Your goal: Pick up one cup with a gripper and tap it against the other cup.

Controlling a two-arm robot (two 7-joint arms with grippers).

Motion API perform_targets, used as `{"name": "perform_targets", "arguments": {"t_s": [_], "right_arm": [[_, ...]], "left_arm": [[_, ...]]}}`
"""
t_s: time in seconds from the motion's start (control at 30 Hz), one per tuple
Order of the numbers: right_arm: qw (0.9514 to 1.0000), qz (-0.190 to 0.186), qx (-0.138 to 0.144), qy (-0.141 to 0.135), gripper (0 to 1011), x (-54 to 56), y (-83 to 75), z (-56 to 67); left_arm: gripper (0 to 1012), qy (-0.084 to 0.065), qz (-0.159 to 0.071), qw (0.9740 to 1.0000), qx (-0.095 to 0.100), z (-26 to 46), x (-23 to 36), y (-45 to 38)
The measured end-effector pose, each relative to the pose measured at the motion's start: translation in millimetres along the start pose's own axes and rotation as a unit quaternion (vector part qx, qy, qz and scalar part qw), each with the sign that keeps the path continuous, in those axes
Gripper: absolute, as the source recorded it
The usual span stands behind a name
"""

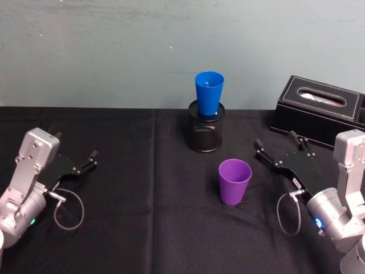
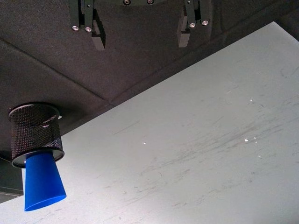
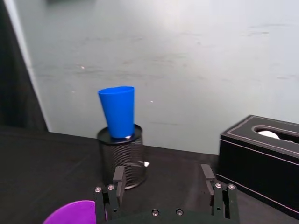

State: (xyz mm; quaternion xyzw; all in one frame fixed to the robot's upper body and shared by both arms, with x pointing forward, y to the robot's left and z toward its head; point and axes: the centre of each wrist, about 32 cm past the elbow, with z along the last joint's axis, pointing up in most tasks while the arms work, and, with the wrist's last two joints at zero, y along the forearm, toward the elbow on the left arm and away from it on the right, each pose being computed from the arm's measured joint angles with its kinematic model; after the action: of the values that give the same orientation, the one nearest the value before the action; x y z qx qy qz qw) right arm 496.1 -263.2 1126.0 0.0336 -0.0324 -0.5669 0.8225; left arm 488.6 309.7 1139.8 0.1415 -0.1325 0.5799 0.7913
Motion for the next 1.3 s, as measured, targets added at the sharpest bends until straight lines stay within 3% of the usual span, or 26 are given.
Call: {"name": "perform_targets", "arguments": {"t_s": [0.4,0.7,1.3], "right_arm": [[0.9978,-0.035,-0.04,-0.039,1003,1.7,-0.3,-3.4],[0.9947,-0.053,-0.072,-0.051,1003,3.4,0.9,-9.8],[0.9942,-0.054,-0.077,-0.052,1003,4.1,1.3,-11.2]], "left_arm": [[1012,0.0,0.0,1.0,0.0,0.0,0.0,0.0],[1011,0.0,0.0,1.0,0.0,0.0,0.0,0.0],[1011,0.0,0.0,1.0,0.0,0.0,0.0,0.0]]}}
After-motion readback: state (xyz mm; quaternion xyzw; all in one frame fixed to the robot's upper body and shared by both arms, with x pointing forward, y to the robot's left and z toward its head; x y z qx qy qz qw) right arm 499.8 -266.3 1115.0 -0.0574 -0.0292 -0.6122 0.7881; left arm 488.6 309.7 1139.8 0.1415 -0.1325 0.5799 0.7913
